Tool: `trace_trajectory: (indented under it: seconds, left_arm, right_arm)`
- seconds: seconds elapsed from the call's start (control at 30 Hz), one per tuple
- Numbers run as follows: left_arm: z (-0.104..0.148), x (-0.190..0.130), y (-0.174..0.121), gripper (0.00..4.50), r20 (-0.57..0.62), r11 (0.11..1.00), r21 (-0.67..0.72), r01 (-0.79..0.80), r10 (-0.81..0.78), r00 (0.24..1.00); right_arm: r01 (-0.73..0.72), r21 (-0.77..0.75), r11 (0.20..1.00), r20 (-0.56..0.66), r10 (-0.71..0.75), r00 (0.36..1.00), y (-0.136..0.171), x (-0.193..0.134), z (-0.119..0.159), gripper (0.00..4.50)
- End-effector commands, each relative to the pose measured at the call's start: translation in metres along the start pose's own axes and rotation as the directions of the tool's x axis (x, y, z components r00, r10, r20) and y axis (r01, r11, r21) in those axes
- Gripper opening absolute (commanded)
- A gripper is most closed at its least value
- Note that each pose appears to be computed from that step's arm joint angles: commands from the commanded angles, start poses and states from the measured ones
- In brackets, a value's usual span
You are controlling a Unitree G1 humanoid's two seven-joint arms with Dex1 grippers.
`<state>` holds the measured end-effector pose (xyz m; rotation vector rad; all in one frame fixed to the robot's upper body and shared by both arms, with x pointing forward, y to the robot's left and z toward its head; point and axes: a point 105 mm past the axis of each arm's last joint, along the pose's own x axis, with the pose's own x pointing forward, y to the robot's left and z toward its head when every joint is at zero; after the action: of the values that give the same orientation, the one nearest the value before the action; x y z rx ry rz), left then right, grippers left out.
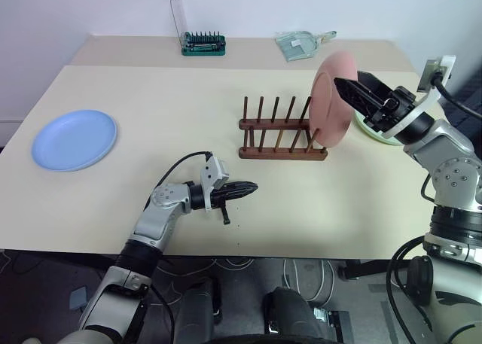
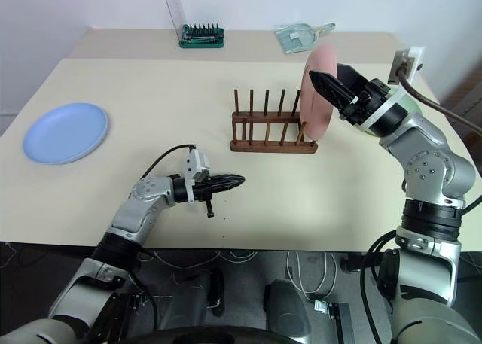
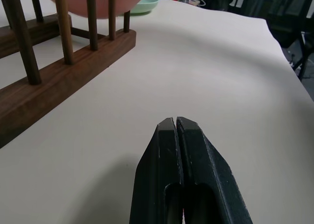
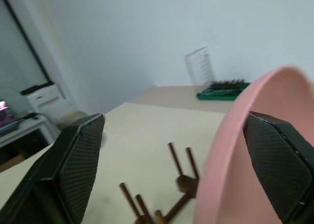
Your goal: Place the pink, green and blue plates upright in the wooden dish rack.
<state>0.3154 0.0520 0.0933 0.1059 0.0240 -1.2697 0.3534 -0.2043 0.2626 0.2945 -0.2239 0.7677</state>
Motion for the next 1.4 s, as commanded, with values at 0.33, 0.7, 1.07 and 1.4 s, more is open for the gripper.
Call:
trace_trajectory:
  seconds: [0.33,0.7,1.07,1.4]
  left_arm:
    - [0.03,0.002,-0.006,0.01,0.04,0.999,0.039,-0.009,0.008,0.999]
    - [0.025,0.005,-0.002,0.01,0.027,0.999,0.036,0.007,-0.008,1.0]
    - [0.012,-0.002,-0.001,0.01,0.025,0.999,0.033,-0.014,0.013,1.0]
    - [0.014,-0.005,0.0,0.01,0.024,0.999,0.033,-0.028,0.027,0.999]
  right_arm:
    - [0.383,-0.302,0.873,0.015,-0.397,0.918,-0.073,-0.059,0.034,4.45]
    - [0.236,-0.75,0.618,-0.306,-0.64,0.705,-0.134,-0.093,-0.043,4.45]
    - [0.191,-0.845,0.499,-0.336,-0.774,0.538,-0.164,-0.1,-0.07,3.67]
    - [0.208,-0.863,0.46,-0.31,-0.808,0.501,-0.169,-0.117,-0.076,0.03]
